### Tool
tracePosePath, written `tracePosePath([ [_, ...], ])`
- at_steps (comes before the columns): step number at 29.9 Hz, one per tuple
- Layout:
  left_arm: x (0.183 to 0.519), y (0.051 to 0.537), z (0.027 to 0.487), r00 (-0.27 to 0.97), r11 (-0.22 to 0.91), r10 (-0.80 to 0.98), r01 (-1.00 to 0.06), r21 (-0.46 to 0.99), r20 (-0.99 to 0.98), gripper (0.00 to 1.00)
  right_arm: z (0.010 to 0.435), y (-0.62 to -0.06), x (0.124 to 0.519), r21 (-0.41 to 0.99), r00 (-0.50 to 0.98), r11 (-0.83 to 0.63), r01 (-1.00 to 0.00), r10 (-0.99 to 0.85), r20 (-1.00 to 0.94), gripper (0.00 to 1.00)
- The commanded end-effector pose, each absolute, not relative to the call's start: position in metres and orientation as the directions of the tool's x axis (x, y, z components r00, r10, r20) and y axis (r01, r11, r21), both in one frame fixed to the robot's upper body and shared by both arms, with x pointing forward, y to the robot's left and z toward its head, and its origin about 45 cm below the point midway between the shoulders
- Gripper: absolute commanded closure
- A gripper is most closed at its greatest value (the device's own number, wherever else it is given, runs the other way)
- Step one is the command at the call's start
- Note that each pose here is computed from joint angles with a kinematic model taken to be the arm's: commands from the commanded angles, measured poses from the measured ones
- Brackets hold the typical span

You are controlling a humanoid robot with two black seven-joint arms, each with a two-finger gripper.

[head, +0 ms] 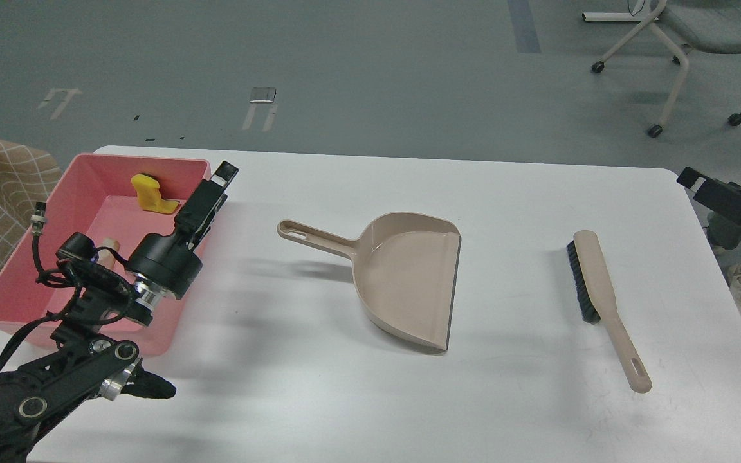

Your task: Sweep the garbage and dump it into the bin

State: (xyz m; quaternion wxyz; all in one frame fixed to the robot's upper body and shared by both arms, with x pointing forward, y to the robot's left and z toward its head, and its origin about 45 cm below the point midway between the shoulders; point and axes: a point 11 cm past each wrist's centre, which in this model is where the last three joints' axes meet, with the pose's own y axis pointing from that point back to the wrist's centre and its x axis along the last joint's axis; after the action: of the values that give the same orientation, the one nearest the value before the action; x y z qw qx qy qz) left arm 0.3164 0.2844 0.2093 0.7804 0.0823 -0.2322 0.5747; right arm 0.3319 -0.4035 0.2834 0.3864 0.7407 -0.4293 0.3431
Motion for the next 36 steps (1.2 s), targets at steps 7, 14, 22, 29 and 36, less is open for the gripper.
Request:
tracePosePath([
  [7, 0.338, 0.231, 0.249, 0.257, 0.366, 0.897, -0.888, -0.279, 0.360, 0.02, 0.316, -0.367, 0.361, 0.121, 0.306, -0.399, -0.909, -0.441, 0.844, 0.02],
  [14, 0.367, 0.189, 0.293, 0.276, 0.365, 0.925, -0.841, -0.400, 0.262, 0.02, 0.339, -0.326, 0.379, -0.017, 0.260, -0.463, -0.886, -0.527, 0.809, 0.02],
  [22, 0.388, 0.144, 0.339, 0.351, 0.395, 0.918, -0.773, -0.497, 0.184, 0.02, 0.330, -0.258, 0.379, -0.244, 0.368, -0.530, -0.812, -0.790, 0.490, 0.00],
  [29, 0.406, 0.118, 0.354, 0.467, 0.398, 0.884, -0.761, -0.512, -0.008, 0.02, 0.352, -0.248, 0.376, -0.488, 0.439, -0.418, -0.766, -0.895, 0.078, 0.00],
  [36, 0.402, 0.139, 0.351, 0.540, 0.401, 0.833, -0.740, -0.540, -0.121, 0.02, 0.374, -0.265, 0.368, -0.612, 0.484, -0.327, -0.720, -0.869, -0.106, 0.00],
])
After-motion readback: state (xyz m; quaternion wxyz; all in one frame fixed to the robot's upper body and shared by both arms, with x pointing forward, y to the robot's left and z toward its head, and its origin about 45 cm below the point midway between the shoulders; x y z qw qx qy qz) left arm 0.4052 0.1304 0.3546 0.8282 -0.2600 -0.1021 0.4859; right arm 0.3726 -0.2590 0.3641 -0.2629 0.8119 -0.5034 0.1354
